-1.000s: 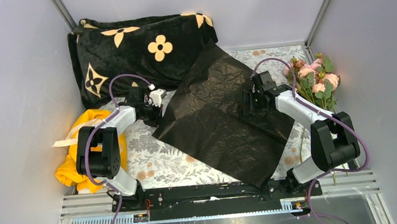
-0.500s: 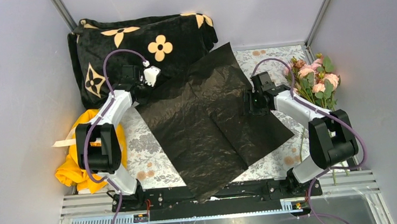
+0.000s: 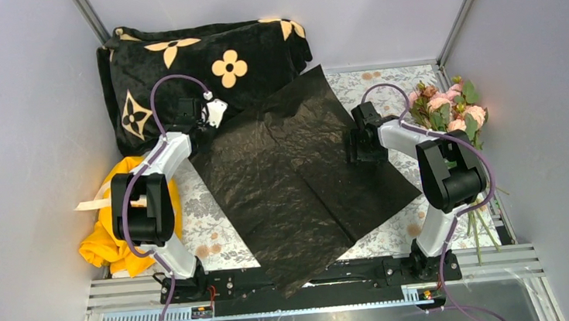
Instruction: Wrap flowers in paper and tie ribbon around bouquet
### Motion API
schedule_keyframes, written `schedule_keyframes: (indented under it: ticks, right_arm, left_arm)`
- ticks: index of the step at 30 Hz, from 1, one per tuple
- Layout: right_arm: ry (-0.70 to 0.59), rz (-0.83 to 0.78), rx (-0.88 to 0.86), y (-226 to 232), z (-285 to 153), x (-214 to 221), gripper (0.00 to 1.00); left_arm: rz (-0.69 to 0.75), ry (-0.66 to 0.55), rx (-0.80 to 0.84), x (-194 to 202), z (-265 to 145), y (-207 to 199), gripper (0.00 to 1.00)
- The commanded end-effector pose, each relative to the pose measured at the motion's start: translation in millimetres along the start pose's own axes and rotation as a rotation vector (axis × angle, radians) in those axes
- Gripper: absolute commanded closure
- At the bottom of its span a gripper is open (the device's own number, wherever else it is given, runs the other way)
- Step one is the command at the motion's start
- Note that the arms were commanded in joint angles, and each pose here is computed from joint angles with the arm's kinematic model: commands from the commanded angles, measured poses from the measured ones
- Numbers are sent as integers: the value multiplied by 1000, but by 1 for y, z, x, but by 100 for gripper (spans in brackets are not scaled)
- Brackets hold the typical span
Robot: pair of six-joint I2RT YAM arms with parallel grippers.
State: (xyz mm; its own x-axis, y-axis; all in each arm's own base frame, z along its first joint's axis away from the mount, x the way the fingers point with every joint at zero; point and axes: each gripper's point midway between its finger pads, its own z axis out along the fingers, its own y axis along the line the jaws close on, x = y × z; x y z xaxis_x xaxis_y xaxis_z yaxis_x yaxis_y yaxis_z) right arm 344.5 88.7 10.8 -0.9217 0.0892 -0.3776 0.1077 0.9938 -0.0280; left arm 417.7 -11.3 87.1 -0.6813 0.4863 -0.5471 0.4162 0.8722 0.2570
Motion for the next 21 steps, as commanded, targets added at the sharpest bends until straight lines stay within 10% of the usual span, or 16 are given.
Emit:
schedule_keyframes:
  ticks: [1,9,11,13,17,21]
  right_arm:
    - [-39,-9,80,-16,-8,-15,32]
    - [-195,-8,101,-33,-62,-63,32]
    - [-239,15,119,-46,-74,-75,32]
    - [-275,26,181,-66,-84,-85,32]
    - [-291,19,322,-104,-95,-98,30]
    - [-269,53,375,-131,-94,-106,29]
  left_arm:
    - [6,-54,-78,-14,1,18,100]
    - [-30,-89,-32,-23,-1,10,99]
    - [-55,-105,-60,-33,-6,17,55]
    - [-76,-110,-95,-41,-13,27,32]
    - [-122,-128,-115,-55,-36,34,3]
    - [-129,-170,-77,-55,-59,23,1]
